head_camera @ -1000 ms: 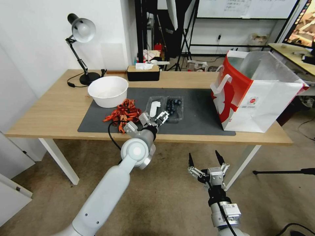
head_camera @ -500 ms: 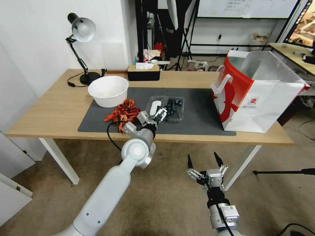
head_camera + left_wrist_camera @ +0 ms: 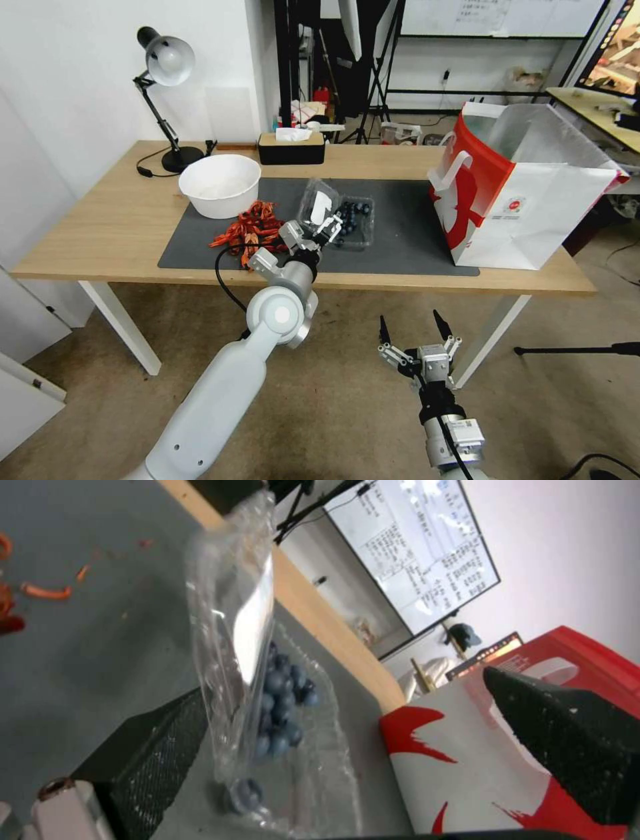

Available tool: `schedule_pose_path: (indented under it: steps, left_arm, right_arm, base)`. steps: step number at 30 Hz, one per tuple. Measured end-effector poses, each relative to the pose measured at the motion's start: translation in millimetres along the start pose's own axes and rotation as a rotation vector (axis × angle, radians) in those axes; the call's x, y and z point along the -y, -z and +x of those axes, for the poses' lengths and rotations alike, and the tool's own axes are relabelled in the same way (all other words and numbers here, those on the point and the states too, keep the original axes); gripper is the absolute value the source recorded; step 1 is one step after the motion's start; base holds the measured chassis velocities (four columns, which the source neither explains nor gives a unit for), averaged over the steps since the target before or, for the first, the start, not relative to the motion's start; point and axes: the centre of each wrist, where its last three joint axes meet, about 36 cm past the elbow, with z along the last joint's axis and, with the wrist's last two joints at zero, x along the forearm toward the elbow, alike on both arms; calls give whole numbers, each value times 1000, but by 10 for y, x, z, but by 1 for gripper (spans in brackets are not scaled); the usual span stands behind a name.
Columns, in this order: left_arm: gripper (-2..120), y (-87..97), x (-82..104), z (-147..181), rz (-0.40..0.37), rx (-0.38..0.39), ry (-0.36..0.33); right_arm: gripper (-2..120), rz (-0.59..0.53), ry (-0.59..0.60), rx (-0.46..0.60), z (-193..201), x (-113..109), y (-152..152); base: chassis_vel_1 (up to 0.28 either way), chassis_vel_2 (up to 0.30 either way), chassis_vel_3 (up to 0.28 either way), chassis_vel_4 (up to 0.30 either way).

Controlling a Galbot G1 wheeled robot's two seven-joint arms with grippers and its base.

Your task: Close the takeout container lid, then place the container into the takeout bag.

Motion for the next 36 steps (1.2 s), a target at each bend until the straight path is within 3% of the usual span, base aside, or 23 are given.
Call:
schedule_pose_path:
  steps: [14, 29, 32, 36]
  left_arm:
    - [100, 21, -15, -25, -14, 3, -75]
    - [100, 124, -41, -185, 11, -23, -206]
    - [100, 144, 9, -227, 14, -60, -274]
    - [100, 130, 28, -249, 8, -85, -301]
  right_arm:
    - [100, 1, 1, 6, 9, -6, 8]
    - [100, 8, 0, 7, 15, -2, 4]
    - [100, 9, -1, 8, 13, -4, 5]
    - [100, 10, -3, 9, 13, -1, 5]
  base:
    - [0, 0, 0, 0]
    - [0, 0, 0, 0]
    - [0, 0, 0, 0]
    - [0, 0, 0, 0]
